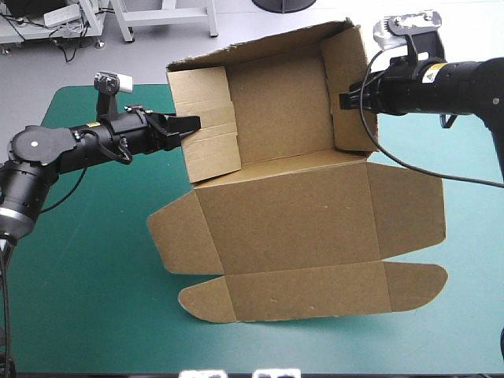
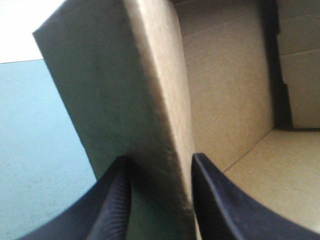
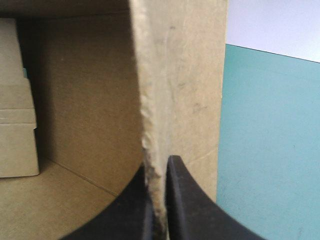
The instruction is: Fold the box
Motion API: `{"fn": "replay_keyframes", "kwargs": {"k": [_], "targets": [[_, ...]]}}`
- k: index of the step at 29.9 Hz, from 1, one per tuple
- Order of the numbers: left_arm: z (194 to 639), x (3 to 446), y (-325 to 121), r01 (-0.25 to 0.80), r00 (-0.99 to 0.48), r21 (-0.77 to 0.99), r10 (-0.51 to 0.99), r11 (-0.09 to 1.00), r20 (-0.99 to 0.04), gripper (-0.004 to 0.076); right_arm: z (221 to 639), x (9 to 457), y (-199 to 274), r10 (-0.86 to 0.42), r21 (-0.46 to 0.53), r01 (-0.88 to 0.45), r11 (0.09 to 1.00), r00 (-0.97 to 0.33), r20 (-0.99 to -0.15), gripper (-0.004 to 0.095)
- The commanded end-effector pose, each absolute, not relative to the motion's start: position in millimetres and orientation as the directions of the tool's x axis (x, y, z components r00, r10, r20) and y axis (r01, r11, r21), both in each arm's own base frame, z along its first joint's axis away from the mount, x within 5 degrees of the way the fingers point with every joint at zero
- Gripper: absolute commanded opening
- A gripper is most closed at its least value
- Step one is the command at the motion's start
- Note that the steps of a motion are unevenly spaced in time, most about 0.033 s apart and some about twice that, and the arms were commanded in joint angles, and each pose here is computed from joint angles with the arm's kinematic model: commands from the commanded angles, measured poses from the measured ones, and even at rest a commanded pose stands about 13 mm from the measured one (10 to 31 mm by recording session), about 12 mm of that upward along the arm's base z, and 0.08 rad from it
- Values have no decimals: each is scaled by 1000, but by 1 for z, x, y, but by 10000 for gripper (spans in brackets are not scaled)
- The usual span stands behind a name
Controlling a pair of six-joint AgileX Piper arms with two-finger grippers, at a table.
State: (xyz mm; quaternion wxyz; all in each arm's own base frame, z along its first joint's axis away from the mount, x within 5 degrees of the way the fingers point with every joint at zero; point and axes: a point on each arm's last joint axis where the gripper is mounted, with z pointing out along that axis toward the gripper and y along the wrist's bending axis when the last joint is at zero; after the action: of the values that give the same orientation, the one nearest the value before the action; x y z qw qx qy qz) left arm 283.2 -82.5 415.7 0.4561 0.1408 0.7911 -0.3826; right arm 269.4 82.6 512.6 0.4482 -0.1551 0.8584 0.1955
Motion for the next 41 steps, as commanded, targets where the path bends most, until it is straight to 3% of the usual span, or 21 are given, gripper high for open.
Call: {"fn": "replay_keyframes", "kwargs": {"k": [1, 3, 4, 10, 14, 17, 24, 32, 41], "targets": [[432, 281, -92, 576, -522, -520, -205, 631, -828, 162, 540, 242, 87, -5, 264, -503, 823, -470, -882, 0], [432, 280, -97, 579, -523, -522, -205, 626, -827, 24, 539, 240, 86, -13, 266, -498, 826, -489, -872, 0], [434, 279, -99, 590, -517, -513, -196, 624, -833, -8, 538, 240, 86, -20, 264, -489, 831, -501, -865, 0], [460, 264, -112, 640, -449, -413, -121, 648, -885, -10, 529, 238, 79, -40, 253, -419, 872, -576, -816, 0], [470, 257, -119, 575, -474, -318, -9, 754, -880, -10, 520, 244, 75, -33, 239, -360, 902, -609, -793, 0], [464, 262, -122, 513, -517, -239, 74, 824, -853, -10, 494, 258, 77, -45, 251, -329, 911, -682, -730, 0], [414, 294, -133, 443, -688, -184, 201, 877, -697, -10, 417, 301, 90, -71, 314, -293, 903, -823, -564, 0], [347, 341, -150, 371, -810, -206, 208, 905, -549, -10, 349, 348, 102, -81, 355, -250, 901, -900, -429, 0], [291, 371, -155, 360, -855, -120, 275, 925, -441, -10, 291, 382, 119, -164, 320, -293, 901, -913, -374, 1]]}}
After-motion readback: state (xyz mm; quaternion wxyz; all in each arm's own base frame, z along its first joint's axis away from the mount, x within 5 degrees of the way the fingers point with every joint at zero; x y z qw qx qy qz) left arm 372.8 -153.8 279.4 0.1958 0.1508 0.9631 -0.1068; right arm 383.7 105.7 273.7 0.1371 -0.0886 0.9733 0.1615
